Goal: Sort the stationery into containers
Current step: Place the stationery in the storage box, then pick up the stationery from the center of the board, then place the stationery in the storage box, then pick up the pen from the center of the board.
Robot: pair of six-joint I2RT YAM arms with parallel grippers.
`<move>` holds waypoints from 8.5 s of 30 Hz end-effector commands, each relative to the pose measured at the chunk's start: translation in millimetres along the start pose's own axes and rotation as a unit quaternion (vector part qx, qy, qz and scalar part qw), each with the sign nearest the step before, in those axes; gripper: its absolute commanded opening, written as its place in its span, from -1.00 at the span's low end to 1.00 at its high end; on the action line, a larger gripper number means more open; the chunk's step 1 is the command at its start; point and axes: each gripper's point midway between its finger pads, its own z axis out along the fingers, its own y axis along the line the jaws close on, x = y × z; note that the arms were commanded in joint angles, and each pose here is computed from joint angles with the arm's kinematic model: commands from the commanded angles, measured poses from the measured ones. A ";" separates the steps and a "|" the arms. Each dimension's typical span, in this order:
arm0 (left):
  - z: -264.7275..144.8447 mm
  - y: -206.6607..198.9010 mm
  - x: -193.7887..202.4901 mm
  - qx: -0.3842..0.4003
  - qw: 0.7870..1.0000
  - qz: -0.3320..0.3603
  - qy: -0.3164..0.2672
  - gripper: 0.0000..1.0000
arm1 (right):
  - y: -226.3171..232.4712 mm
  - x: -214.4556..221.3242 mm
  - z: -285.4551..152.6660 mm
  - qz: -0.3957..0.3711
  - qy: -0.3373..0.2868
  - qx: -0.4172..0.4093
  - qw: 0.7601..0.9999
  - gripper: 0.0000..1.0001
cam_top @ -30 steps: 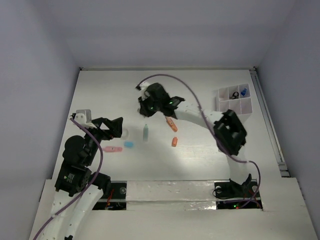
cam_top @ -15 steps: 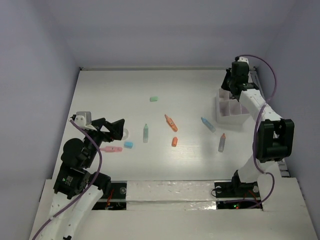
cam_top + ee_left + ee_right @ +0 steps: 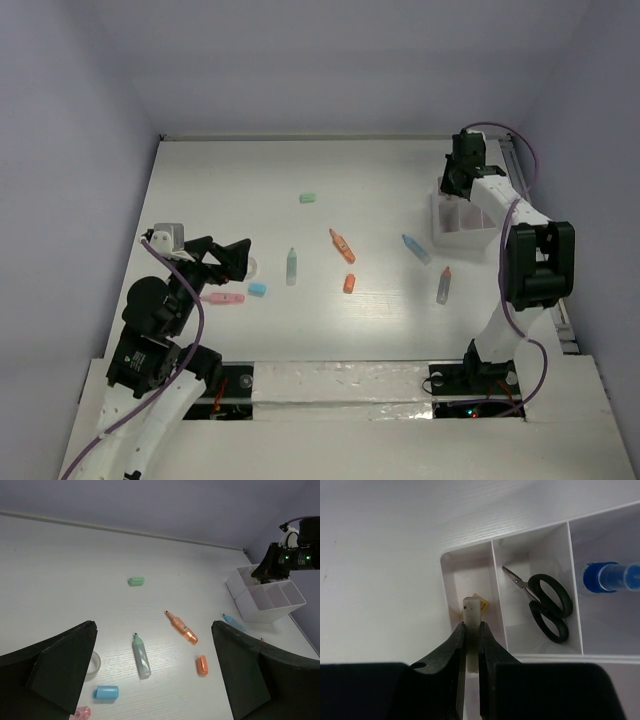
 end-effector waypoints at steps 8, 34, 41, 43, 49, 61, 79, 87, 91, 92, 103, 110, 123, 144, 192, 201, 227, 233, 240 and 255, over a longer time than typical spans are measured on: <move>0.0 -9.0 -14.7 0.015 1.000 -0.005 -0.023 0.98 | 3.2 -34.5 11.4 -0.005 -0.037 0.012 0.999 -0.88; -15.0 39.9 -40.2 -0.124 0.989 -0.021 -0.079 0.98 | 379.0 121.1 -177.1 -0.185 0.005 -0.456 0.870 0.09; -22.8 48.9 -45.2 -0.148 0.984 -0.031 -0.098 0.98 | 455.6 201.6 -195.6 -0.247 0.039 -0.488 0.836 0.09; -21.1 47.1 -45.7 -0.142 0.985 -0.029 -0.099 0.98 | 467.0 209.9 -202.6 -0.264 0.039 -0.483 0.834 0.08; -18.2 43.0 -43.0 -0.129 0.987 -0.026 -0.092 0.98 | 477.8 239.2 -183.2 -0.297 0.048 -0.446 0.843 0.05; -19.2 39.1 -43.7 -0.117 0.988 -0.025 -0.095 0.98 | 475.8 260.4 -166.9 -0.318 0.054 -0.417 0.850 -0.56; -20.3 26.4 -44.9 -0.080 0.992 -0.025 -0.098 0.98 | 348.7 28.0 -136.9 -0.066 -0.124 -0.318 0.938 -1.00; -28.9 12.6 -49.1 -0.043 0.993 -0.024 -0.109 0.98 | 125.4 -6.2 -93.7 -0.010 -0.136 -0.094 0.986 -1.00; -32.8 5.4 -48.7 -0.023 0.993 -0.027 -0.108 0.98 | 41.1 -10.0 -90.5 -0.016 -0.127 0.049 0.991 -1.00; -34.9 5.2 -50.3 -0.022 0.993 -0.028 -0.113 0.98 | 29.8 -9.1 -90.0 -0.015 -0.123 0.064 0.990 -1.00; -49.3 -12.0 -52.3 0.031 0.992 -0.043 -0.117 0.98 | -67.8 9.6 -107.0 -0.021 -0.079 0.208 0.975 -1.00; -54.4 -16.0 -53.3 0.046 0.991 -0.049 -0.119 0.98 | -82.5 0.2 -115.1 -0.012 -0.077 0.220 0.972 -1.00; -55.8 -16.5 -53.1 0.049 0.990 -0.052 -0.118 0.98 | -78.7 19.4 -98.2 -0.025 -0.049 0.216 0.975 -0.96; -53.3 -14.6 -52.0 0.041 0.991 -0.052 -0.115 0.98 | -68.1 20.1 -80.9 -0.031 -0.035 0.205 0.978 -0.51; -42.6 -14.8 -44.9 0.033 0.994 -0.044 -0.096 0.98 | 48.6 12.6 -82.8 -0.014 -0.043 -0.075 0.996 -0.64; -32.4 -12.8 -37.7 0.022 0.996 -0.036 -0.080 0.98 | 200.1 52.3 -111.0 -0.155 -0.010 -0.337 0.929 -0.47; 16.1 -12.1 6.0 0.018 1.000 -0.005 0.023 0.98 | 235.8 185.7 -113.6 -0.269 0.135 -0.317 0.900 0.27; 18.0 -7.6 6.0 0.009 1.000 -0.005 0.022 0.98 | 236.1 208.4 -96.8 -0.281 0.163 -0.311 0.893 0.13; 23.0 -6.1 8.9 0.005 1.000 -0.006 0.030 0.98 | 233.0 217.6 -89.3 -0.290 0.178 -0.301 0.891 -0.01; 64.8 -54.0 71.5 0.133 0.974 -0.134 0.124 0.62 | 260.5 129.0 -203.5 -0.241 0.019 -0.431 0.869 -0.93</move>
